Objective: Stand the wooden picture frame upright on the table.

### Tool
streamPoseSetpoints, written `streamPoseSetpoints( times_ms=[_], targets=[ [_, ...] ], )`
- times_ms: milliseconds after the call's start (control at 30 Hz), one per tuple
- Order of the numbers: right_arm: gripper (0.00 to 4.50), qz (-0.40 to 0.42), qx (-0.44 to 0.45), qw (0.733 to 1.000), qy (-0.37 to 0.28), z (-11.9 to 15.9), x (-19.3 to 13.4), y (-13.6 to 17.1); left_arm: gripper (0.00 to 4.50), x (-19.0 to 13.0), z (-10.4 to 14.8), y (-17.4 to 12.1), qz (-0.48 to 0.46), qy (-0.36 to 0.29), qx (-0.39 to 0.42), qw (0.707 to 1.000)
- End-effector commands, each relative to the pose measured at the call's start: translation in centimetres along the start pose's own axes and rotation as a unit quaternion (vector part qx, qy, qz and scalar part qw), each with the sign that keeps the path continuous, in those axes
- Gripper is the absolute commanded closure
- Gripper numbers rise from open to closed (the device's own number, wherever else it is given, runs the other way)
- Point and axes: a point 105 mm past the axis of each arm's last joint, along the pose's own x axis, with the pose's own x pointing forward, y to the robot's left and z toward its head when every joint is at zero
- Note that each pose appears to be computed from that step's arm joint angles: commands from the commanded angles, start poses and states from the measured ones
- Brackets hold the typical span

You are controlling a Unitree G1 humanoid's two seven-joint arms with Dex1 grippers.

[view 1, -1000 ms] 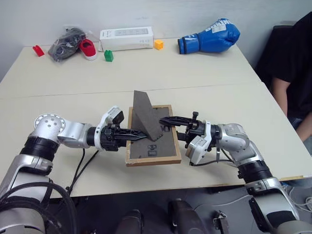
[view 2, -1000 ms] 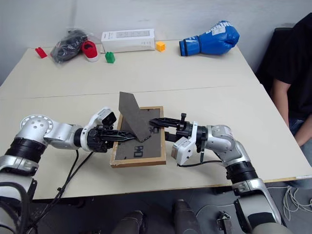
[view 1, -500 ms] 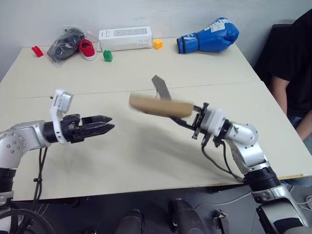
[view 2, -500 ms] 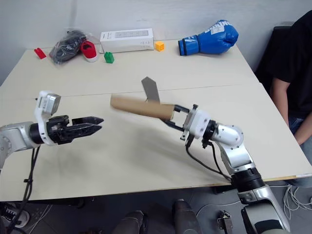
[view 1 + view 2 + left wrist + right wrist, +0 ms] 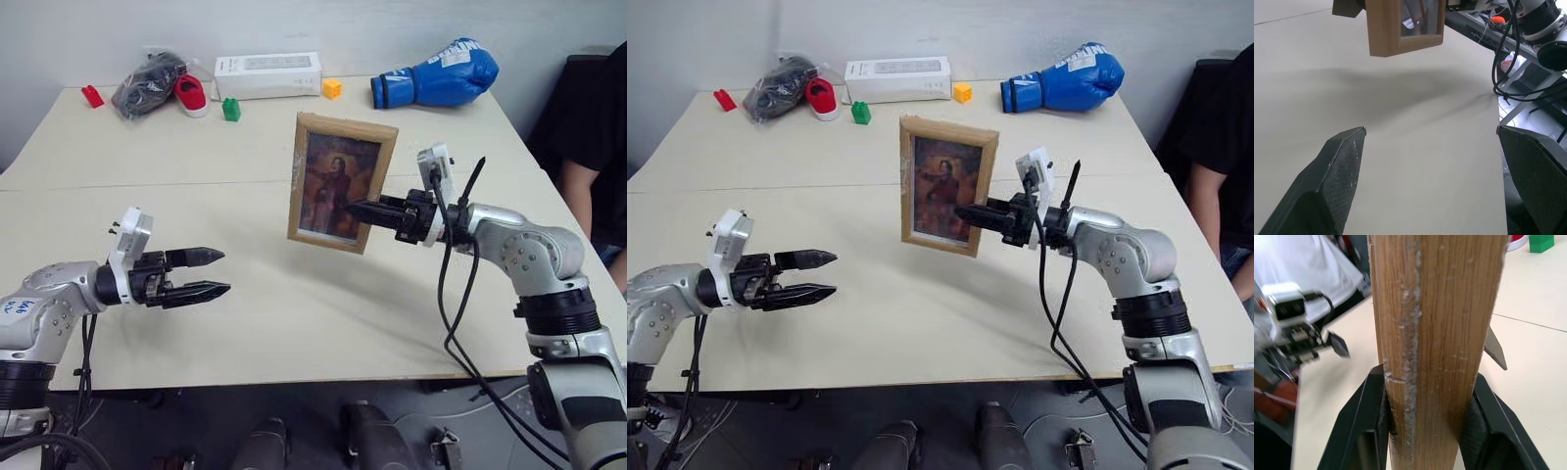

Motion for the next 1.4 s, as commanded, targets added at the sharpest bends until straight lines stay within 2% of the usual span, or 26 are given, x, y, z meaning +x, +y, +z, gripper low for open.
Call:
streamPoseSetpoints(
  times_ms=[33, 400, 533, 700, 800, 1000, 1033, 1233, 1333, 1400],
  targets=[
    [3.15, 0.003, -0.04, 0.999, 0.023, -1.7, 0.2, -0.7, 0.0, 0.1, 1.1, -0.2, -0.001, -0.008, 0.037, 0.999],
    [3.15, 0.001, 0.016, 0.999, 0.052, -6.4, 0.0, -1.9, 0.0, 0.1, 1.0, -0.3, -0.002, -0.003, 0.036, 0.999],
    [3.15, -0.035, 0.043, 0.998, 0.042, -6.7, 0.1, -3.3, 0.0, 0.1, 0.9, -0.3, -0.002, 0.002, 0.042, 0.999],
    [3.15, -0.036, -0.004, 0.998, 0.059, -6.8, -0.3, -3.6, 0.0, -0.1, 0.8, -0.2, 0.009, 0.016, 0.067, 0.998],
    [2.16, -0.009, -0.037, 0.999, 0.038, -5.4, -0.5, -2.5, 0.0, -0.5, 0.3, -0.1, 0.02, 0.027, 0.08, 0.996],
    [0.14, -0.003, -0.045, 0.998, 0.047, -5.9, -1.2, -2.1, 0.0, -1.0, -0.5, 0.2, 0.033, 0.03, 0.074, 0.996],
    [0.02, -0.003, -0.041, 0.998, 0.048, -6.1, -1.3, -2.0, 0.0, -1.0, -0.6, 0.2, 0.034, 0.03, 0.073, 0.996],
    [0.02, -0.002, -0.067, 0.996, 0.051, -5.8, -3.9, -1.8, 0.0, -2.1, -1.0, 0.6, 0.057, 0.043, 0.08, 0.994],
    [0.02, 0.005, -0.146, 0.988, 0.058, -5.2, -7.4, -1.1, 0.0, -4.2, -1.5, 0.9, 0.093, 0.065, 0.101, 0.988],
    [0.02, -0.001, -0.259, 0.962, 0.084, -5.5, -10.0, -0.9, 0.0, -5.9, -2.0, 1.1, 0.125, 0.084, 0.126, 0.981]
  ],
)
